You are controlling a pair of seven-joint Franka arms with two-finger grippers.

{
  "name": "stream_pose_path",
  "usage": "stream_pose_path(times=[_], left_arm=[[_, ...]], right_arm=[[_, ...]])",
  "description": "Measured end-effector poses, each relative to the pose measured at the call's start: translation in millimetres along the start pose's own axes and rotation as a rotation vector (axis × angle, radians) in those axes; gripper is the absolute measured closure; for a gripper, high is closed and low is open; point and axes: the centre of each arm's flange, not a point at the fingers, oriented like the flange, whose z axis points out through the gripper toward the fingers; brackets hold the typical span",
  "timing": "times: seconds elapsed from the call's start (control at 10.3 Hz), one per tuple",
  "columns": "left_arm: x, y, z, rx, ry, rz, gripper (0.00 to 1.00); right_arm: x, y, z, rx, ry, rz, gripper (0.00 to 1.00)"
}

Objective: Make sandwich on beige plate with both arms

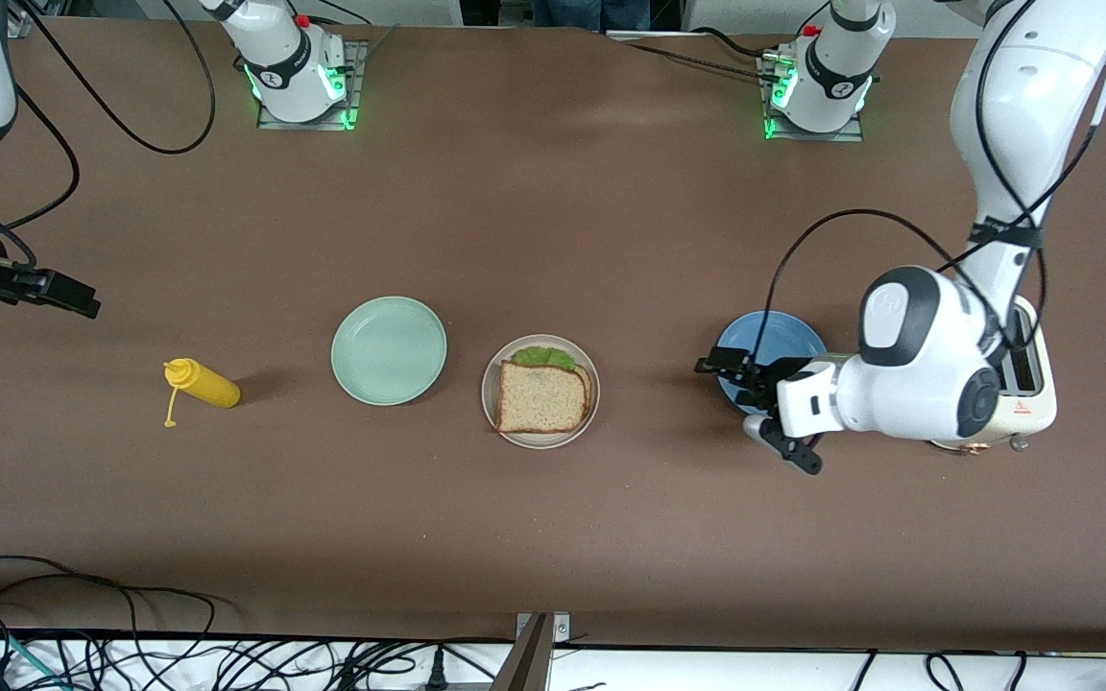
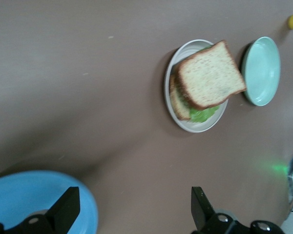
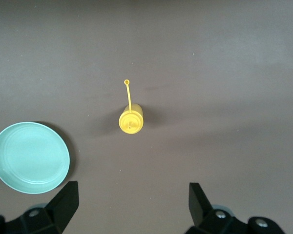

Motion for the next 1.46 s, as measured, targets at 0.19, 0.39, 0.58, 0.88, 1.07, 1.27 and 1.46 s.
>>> stream_pose_path(times=[0.19,0.39,0.58,0.88,1.07,1.27,1.46], left_arm=[[-21,5,-54,0.139,-0.016,-0.02,0.0],[-51,18,-117,0.241,0.028,-0.045,0.0],[-87,21,-163,0.367,0.042,-0.057,0.0],[-117,47,-204,0.52,0.059,-0.045,0.0],[-139,59,-225,0.543,0.076,-0.06,0.0],[-167,66,-242,0.538,0.078,-0.115,0.0],[-185,60,-255,0.507,0.107,-0.174,0.0]], right_arm=[[1,0,2,0.0,0.001,0.0,0.0],[3,0,2,0.002,0.011,0.0,0.0],[4,0,2,0.003,0.022,0.0,0.0],[5,0,1,0.004,0.028,0.001,0.0],[5,0,1,0.004,0.031,0.002,0.0],[5,0,1,0.004,0.033,0.002,0.0],[6,0,1,0.005,0.037,0.002,0.0]])
